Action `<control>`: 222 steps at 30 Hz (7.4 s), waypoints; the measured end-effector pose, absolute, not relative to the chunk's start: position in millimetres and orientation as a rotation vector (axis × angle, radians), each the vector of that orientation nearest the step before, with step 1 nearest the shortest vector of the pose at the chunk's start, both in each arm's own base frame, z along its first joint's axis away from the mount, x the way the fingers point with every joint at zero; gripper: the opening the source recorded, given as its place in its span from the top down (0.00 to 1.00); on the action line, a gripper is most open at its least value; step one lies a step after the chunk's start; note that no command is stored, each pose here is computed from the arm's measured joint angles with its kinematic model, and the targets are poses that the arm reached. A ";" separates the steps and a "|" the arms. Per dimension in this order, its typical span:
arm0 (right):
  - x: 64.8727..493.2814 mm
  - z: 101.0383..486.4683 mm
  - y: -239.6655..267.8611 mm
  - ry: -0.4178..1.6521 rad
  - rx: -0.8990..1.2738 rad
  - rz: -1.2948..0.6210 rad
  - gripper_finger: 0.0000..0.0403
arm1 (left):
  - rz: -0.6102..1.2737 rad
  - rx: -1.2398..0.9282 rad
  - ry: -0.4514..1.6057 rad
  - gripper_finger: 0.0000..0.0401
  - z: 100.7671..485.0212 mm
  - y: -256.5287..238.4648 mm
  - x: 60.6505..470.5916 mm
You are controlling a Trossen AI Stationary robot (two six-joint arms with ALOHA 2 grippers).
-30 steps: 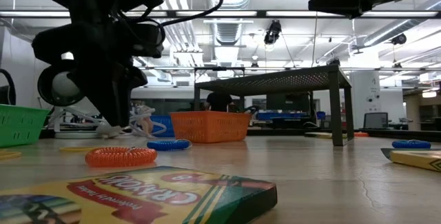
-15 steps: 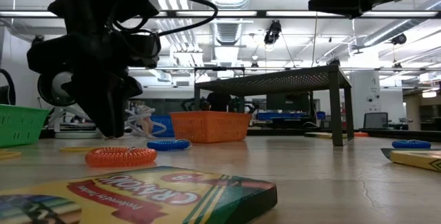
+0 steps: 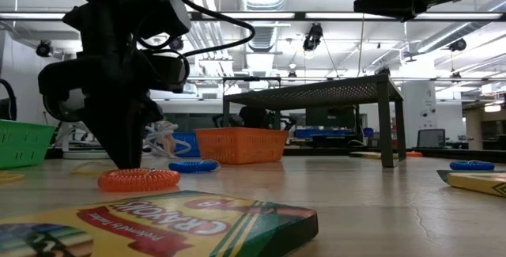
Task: Pick & Place Office Desk Supplies
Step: Put the yellow rubber band into the orange bin
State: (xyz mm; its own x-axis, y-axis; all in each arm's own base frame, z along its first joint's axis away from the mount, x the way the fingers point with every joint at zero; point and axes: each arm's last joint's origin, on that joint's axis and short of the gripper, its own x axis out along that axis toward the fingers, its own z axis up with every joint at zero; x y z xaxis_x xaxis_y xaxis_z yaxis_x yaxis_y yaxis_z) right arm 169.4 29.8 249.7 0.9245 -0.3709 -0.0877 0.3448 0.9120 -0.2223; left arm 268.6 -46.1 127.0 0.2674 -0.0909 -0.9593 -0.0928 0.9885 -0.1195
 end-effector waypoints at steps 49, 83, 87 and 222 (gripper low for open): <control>169.4 249.7 29.7 0.130 -0.206 -0.370 0.66 | 0.196 0.059 0.932 0.99 200.1 -25.8 254.6; 169.4 249.8 29.8 0.129 -0.206 -0.370 0.66 | 0.372 0.291 0.417 1.00 245.1 24.5 288.2; 169.4 249.8 29.8 0.129 -0.206 -0.370 0.66 | 0.366 0.277 0.414 1.00 245.1 29.9 288.0; 169.4 249.8 29.7 0.129 -0.206 -0.370 0.66 | -0.020 -0.082 1.082 0.45 180.6 -148.7 146.0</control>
